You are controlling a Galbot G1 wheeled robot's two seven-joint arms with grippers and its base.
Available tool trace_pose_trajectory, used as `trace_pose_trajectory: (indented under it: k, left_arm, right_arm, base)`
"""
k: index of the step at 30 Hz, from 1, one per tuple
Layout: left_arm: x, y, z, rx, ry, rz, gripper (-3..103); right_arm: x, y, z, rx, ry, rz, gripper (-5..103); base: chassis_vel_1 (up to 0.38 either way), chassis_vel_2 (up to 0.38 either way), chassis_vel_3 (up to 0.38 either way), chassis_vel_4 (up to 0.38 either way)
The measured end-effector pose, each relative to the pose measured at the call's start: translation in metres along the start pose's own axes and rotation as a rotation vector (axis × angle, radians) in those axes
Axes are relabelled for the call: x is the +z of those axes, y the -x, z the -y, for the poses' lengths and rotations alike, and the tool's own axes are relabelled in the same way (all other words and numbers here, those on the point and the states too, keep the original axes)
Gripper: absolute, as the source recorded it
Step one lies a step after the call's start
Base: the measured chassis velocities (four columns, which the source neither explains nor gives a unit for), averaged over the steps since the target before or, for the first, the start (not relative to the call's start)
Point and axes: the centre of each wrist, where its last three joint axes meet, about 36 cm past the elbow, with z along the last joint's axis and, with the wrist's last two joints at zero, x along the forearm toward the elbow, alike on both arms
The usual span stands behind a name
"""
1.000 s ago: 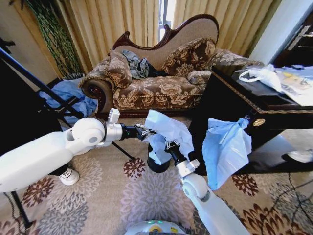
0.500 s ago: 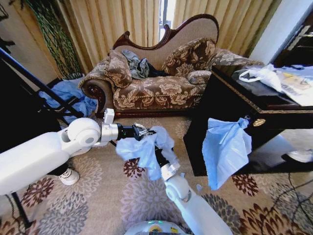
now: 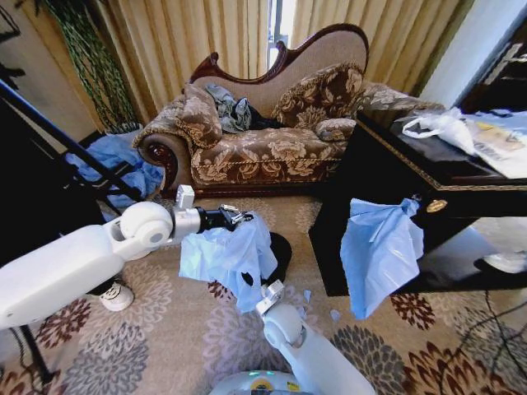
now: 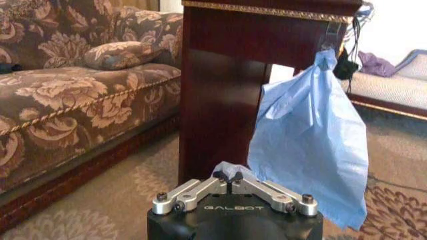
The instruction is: Place a garbage bag over the trash bin.
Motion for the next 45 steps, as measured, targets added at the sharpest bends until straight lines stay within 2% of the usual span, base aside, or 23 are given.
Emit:
trace_pose_trajectory:
  k: [5,8,18,23,24,33,37,45]
  left_arm:
    - [-0.007,-0.002,0.000,-0.003,-0.012,0.020,0]
    - [-0.014,-0.003,-0.003,-0.034,-0.047,0.047,0]
    - [-0.028,0.016,-0.005,-0.053,-0.036,0.081,0]
    - [-0.044,0.028,-0.004,-0.014,-0.022,0.092,0]
    - [-0.052,0.033,-0.002,0.013,-0.021,0.097,0]
    - [-0.068,0.042,-0.004,0.098,0.002,0.089,0]
    - [-0.067,0.038,-0.009,0.124,-0.008,0.081,0]
    - [-0.068,0.038,-0.010,0.180,-0.025,0.091,0]
  right_arm:
    - [-0.006,0.007,0.015,0.044,0.006,0.029,0]
    - [-0.009,0.009,0.022,0.062,0.003,0.034,0]
    - [-0.001,0.028,0.027,0.118,-0.008,0.016,0]
    - [0.000,0.038,0.037,0.157,-0.021,0.020,0]
    - [0.001,0.043,0.046,0.177,-0.039,0.024,0]
    - [-0.007,0.064,0.065,0.210,-0.056,0.081,0]
    - [-0.017,0.066,0.070,0.230,-0.035,0.122,0]
    - [-0.031,0.077,0.061,0.215,0.022,0.176,0]
  base:
    - [0.000,0.000,0.000,0.000]
    - [0.000,0.000,0.000,0.000]
    - [0.000,0.000,0.000,0.000]
    - [0.000,0.000,0.000,0.000]
    - [0.000,0.000,0.000,0.000]
    - [0.000,0.000,0.000,0.000]
    - [0.000,0.000,0.000,0.000]
    - [0.000,0.000,0.000,0.000]
